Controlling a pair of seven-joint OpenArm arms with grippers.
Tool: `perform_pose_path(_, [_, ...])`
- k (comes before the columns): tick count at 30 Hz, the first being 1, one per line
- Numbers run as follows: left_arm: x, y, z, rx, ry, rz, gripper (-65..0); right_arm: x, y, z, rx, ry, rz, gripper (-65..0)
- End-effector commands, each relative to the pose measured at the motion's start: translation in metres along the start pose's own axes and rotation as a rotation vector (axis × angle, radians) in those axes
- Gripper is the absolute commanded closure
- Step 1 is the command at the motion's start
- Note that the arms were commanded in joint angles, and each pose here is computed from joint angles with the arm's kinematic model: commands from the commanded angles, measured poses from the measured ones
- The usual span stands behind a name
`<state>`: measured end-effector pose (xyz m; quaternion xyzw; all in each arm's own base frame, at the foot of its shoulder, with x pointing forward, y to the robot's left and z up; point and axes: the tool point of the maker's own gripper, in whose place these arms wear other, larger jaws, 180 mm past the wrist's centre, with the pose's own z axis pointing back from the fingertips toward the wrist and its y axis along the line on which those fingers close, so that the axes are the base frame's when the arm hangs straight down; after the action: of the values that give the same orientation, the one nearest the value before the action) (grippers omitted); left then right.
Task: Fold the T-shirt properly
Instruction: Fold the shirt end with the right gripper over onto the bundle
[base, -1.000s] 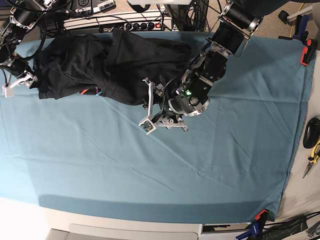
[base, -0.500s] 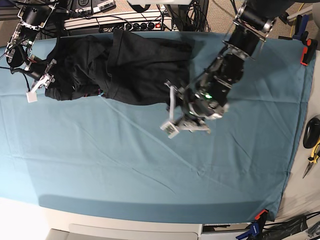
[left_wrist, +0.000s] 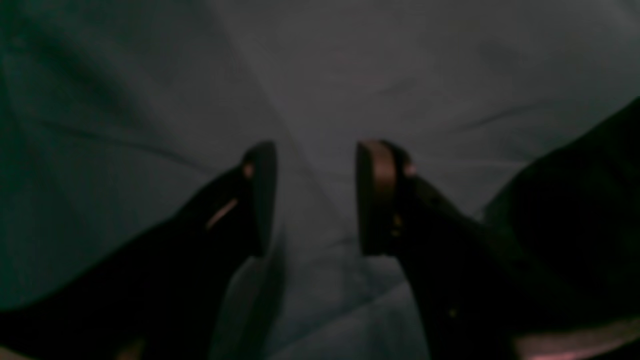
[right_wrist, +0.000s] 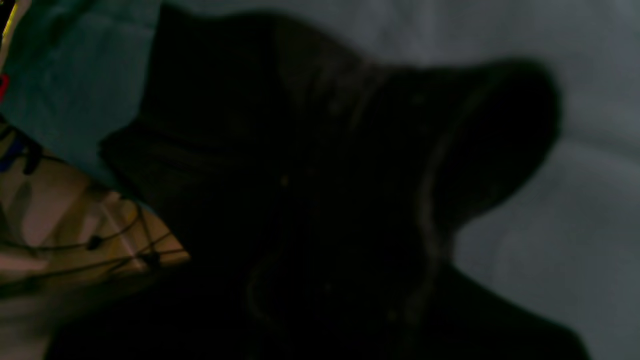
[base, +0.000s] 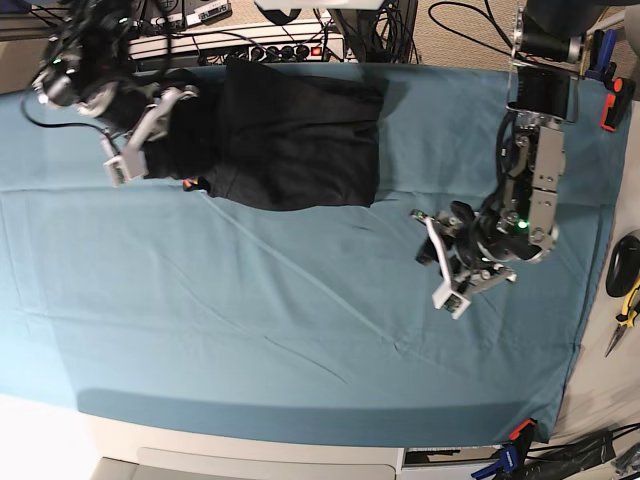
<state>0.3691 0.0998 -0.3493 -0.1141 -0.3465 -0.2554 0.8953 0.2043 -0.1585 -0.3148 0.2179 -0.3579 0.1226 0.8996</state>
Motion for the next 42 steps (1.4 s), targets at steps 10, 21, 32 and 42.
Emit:
perform_pose_path(10, [0.007,0.004,0.007,-0.008,-0.035,-0.018,-25.3,0.029,0.063,-0.052,0.084,-0.112,0.021,0.0])
perform_pose_path(21, [0.007,0.004,0.007,-0.008,-0.035,-0.017,-25.3,0.049,0.075,-0.084,-0.076,-0.133,0.047,0.0])
perform_pose_path(32, [0.007,0.004,0.007,-0.008,-0.034,-0.017,-25.3,0.047,0.082,-0.094,-0.136,-0.096,0.131,-2.1])
perform_pose_path(42, [-0.011,-0.003,0.004,-0.025,-0.002,-0.004,-25.3,0.037,0.095,-0.086,-0.07,-0.036,0.202,-40.4])
